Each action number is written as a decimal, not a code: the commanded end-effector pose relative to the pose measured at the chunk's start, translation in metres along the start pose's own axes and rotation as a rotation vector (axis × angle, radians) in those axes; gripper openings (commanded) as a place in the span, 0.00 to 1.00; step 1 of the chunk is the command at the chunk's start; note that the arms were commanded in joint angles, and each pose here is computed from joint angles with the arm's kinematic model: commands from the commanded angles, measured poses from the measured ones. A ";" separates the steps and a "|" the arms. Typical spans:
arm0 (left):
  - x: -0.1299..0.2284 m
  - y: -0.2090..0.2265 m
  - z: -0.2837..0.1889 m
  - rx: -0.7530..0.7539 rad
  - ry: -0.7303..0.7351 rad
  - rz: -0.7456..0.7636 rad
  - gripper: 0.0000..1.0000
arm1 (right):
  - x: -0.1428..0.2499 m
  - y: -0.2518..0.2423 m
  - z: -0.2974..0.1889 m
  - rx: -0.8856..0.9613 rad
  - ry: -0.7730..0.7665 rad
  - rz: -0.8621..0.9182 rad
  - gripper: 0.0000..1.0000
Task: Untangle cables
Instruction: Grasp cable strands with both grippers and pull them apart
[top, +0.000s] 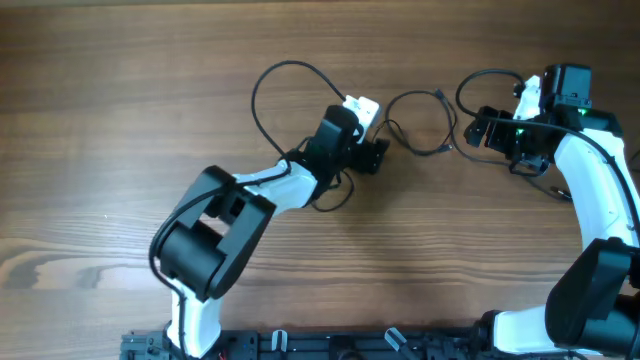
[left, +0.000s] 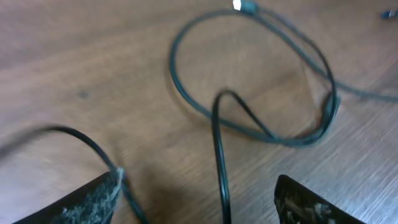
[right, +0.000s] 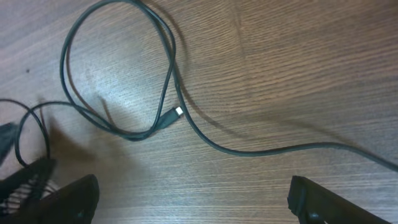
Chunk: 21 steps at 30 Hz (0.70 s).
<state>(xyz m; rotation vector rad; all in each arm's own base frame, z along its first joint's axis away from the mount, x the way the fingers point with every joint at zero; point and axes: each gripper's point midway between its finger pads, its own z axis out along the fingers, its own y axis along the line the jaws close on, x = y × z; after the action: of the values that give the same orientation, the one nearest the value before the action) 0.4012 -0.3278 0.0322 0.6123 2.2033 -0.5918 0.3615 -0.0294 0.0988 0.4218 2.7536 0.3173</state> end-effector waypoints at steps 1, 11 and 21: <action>0.020 -0.019 0.011 0.055 0.043 0.053 0.76 | 0.005 0.003 0.006 -0.022 0.020 -0.127 1.00; 0.016 -0.005 0.009 -0.035 0.035 0.161 0.04 | 0.021 -0.016 0.050 0.001 0.069 -0.451 1.00; -0.077 0.048 -0.074 -0.151 -0.136 0.056 0.04 | 0.031 -0.018 0.070 -0.036 0.099 -0.597 0.93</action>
<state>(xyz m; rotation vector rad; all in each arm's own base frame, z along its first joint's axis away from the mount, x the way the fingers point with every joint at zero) 0.4207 -0.2882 0.0655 0.6363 2.1623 -0.4365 0.3558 -0.0265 0.0296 -0.2995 2.8233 0.2408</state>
